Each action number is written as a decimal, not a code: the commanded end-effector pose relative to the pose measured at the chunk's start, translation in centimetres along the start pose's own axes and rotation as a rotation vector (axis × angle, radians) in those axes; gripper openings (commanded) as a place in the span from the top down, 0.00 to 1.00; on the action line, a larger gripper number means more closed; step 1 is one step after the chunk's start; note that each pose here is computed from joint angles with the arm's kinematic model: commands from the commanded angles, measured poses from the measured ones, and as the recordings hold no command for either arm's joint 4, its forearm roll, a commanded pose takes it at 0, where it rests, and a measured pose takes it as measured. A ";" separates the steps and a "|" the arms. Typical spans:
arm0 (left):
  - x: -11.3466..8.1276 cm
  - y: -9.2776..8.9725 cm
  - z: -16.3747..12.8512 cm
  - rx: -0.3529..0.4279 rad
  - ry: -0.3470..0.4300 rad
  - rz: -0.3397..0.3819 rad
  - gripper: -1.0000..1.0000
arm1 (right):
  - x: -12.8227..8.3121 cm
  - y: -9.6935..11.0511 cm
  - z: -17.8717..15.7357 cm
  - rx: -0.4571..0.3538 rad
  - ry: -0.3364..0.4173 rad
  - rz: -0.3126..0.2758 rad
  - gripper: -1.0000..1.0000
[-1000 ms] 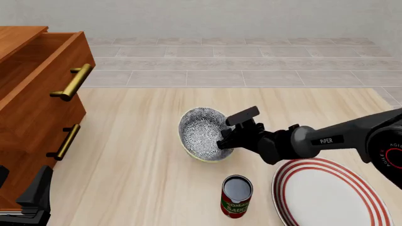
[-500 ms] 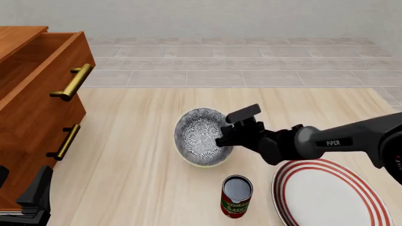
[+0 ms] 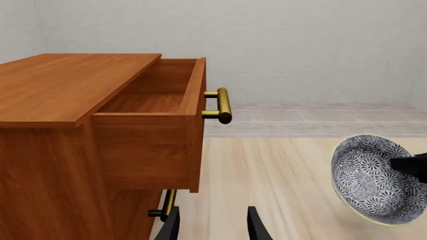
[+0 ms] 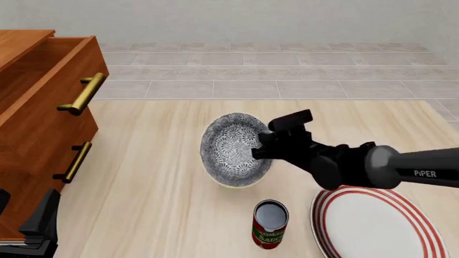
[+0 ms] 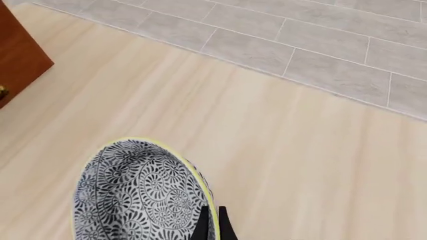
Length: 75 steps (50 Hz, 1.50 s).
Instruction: Put the bowl on the plate.
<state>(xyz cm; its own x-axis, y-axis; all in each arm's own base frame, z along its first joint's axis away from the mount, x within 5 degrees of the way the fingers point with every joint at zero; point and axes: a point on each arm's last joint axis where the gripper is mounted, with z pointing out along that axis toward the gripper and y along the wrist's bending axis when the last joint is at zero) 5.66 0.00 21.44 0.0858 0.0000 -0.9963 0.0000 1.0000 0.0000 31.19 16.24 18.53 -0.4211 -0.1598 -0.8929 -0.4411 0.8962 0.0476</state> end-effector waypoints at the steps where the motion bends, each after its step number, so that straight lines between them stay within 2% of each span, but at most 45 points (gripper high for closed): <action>1: 0.0 0.0 0.0 0.000 0.000 0.000 0.00 | -1.7 -0.3 -2.3 0.007 -0.070 0.039 1.00; 15: 0.0 0.0 0.0 0.000 0.000 0.000 0.00 | -3.3 -1.4 -6.0 0.036 -0.147 0.065 1.00; 29: 0.0 0.0 0.0 0.000 0.000 0.000 0.00 | -3.5 -2.7 -9.1 0.084 -0.180 0.080 1.00; 51: 0.0 0.0 0.0 0.000 0.000 0.000 0.00 | -2.5 -4.7 -13.7 0.173 -0.199 0.103 1.00; 75: 0.0 0.0 0.0 0.000 0.000 0.000 0.00 | -1.5 -5.4 -18.1 0.244 -0.213 0.120 1.00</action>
<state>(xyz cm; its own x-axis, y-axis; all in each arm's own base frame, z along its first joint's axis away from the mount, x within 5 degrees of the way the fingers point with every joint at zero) 5.66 0.00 21.44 0.0858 0.0000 -0.9963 0.0000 1.0000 0.0000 21.22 5.18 27.17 -0.2818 -0.0130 -0.9594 -0.2243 0.9731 0.0527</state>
